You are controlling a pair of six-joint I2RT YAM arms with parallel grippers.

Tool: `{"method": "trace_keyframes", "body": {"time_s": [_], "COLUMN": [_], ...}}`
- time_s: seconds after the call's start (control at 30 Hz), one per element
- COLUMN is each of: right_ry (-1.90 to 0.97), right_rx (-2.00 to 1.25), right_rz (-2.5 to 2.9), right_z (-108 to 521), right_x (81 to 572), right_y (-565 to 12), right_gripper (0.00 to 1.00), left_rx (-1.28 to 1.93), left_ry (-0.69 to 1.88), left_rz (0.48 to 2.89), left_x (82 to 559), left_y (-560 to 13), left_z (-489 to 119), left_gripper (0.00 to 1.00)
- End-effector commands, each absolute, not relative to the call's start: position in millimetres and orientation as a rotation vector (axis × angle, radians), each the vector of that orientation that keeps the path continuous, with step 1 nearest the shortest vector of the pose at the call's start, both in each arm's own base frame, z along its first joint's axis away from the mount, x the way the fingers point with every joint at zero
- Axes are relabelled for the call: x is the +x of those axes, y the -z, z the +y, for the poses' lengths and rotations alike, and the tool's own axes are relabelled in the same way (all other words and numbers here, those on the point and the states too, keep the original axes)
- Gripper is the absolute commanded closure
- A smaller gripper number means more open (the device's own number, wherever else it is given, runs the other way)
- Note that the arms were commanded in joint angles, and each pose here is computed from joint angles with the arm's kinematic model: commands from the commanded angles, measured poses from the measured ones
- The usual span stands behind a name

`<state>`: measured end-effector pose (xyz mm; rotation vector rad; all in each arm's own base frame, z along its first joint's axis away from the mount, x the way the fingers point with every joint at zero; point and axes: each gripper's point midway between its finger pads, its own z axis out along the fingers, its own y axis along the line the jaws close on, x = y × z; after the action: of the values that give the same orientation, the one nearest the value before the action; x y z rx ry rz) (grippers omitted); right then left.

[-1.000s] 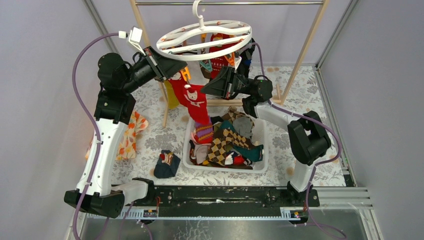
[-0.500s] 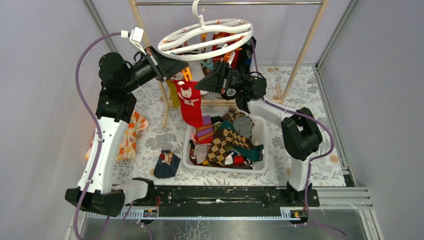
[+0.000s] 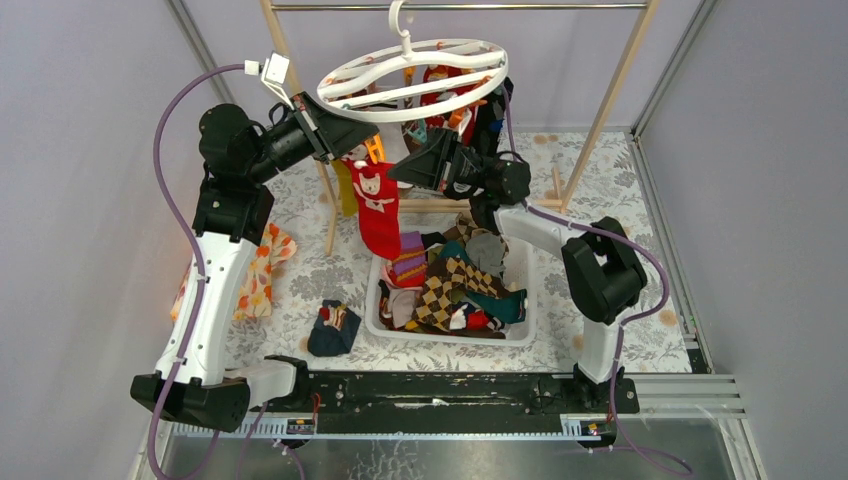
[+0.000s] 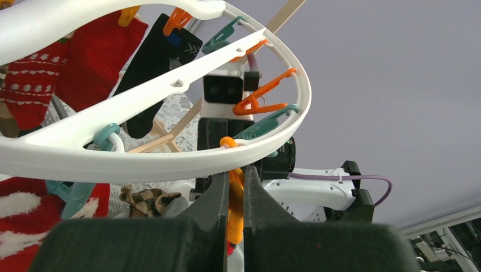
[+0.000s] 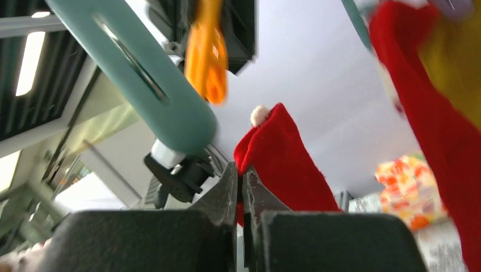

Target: Clip the socks to the hanger

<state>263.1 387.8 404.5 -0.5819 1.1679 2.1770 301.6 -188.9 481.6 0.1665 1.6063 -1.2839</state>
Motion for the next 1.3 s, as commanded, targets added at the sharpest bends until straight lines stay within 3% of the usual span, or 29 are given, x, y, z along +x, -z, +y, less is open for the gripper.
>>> {"method": "trace_keyframes", "body": {"time_s": [0.0, 0.17, 0.37, 0.63, 1.27], "right_ry": [-1.908, -1.432, -1.162, -1.297, -0.981], "right_rx": [-0.487, -0.265, -0.224, -0.402, -0.454], "right_rz": [1.130, 1.332, 1.370, 1.369, 1.368], "right_z": [379, 367, 367, 402, 355], "right_x": [251, 275, 275, 262, 256], "right_y": [-409, -374, -380, -388, -413], "right_gripper": [1.00, 1.00, 1.00, 1.00, 1.00], "left_rx": [0.173, 0.129, 0.110, 0.134, 0.133], "left_ry": [1.192, 1.117, 1.086, 1.105, 1.114], "left_rz": [1.558, 1.569, 1.572, 1.555, 1.558], "left_x": [304, 310, 315, 308, 309], "left_y": [-492, -485, -483, -486, -483], "left_z": [-181, -173, -170, -171, -173], "left_gripper": [1.00, 1.00, 1.00, 1.00, 1.00]}}
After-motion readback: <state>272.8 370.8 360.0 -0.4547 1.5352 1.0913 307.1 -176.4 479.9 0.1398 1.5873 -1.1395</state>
